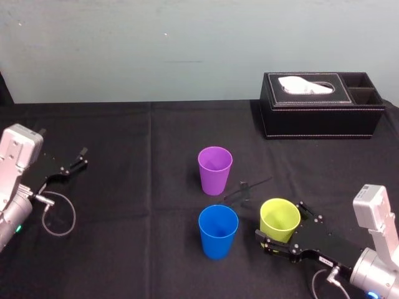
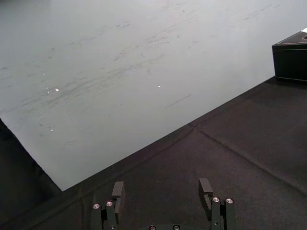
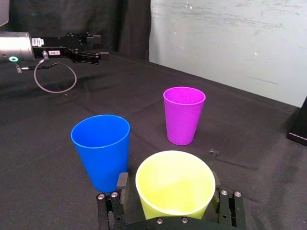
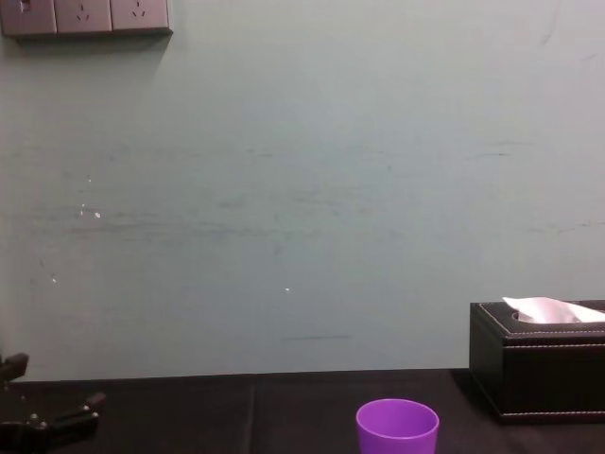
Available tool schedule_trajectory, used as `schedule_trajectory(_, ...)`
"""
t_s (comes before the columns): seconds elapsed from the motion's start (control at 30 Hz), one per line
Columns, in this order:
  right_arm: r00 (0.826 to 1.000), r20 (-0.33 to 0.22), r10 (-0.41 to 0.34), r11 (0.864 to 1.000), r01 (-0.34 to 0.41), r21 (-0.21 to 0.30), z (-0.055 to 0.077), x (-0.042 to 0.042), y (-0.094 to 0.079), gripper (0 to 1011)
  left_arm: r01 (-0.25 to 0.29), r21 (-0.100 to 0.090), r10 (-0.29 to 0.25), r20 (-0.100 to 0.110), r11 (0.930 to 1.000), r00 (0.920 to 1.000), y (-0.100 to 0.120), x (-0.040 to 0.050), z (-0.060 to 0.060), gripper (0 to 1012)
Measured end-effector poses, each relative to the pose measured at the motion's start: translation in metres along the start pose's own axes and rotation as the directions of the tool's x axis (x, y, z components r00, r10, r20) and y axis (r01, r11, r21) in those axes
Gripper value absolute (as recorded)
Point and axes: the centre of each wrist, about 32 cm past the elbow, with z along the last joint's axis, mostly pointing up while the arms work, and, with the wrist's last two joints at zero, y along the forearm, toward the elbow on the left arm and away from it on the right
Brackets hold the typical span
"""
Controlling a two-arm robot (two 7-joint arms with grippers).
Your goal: Stack the three plastic cups sequentially using one hand.
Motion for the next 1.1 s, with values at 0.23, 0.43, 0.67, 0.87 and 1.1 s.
schedule_trajectory(0.23,1.000,-0.001,-0.002,1.000,0.002,0.001,-0.0001,0.0001,-0.0007,908,0.000,0.000,0.000,0.000,1.0000,1.0000,0.0000,0.0000,0.0000,1010)
schedule_trajectory(0.43,1.000,-0.002,-0.003,1.000,0.003,0.002,-0.0001,0.0002,-0.0012,790,0.000,0.000,0.000,0.000,1.0000,1.0000,0.0000,0.0000,0.0000,1010)
schedule_trajectory(0.67,1.000,-0.001,-0.004,1.000,0.004,0.003,0.0001,0.0003,-0.0015,756,0.000,0.000,0.000,0.000,1.0000,1.0000,0.0000,0.0000,0.0000,1010)
schedule_trajectory(0.87,1.000,-0.001,-0.004,1.000,0.004,0.005,0.0002,0.0004,-0.0018,743,0.000,0.000,0.000,0.000,1.0000,1.0000,0.0000,0.0000,0.0000,1010)
schedule_trajectory(1.1,1.000,0.002,-0.007,1.000,0.007,0.008,0.0017,-0.0002,-0.0018,743,0.000,0.000,0.000,0.000,1.0000,1.0000,0.0000,0.0000,0.0000,1010)
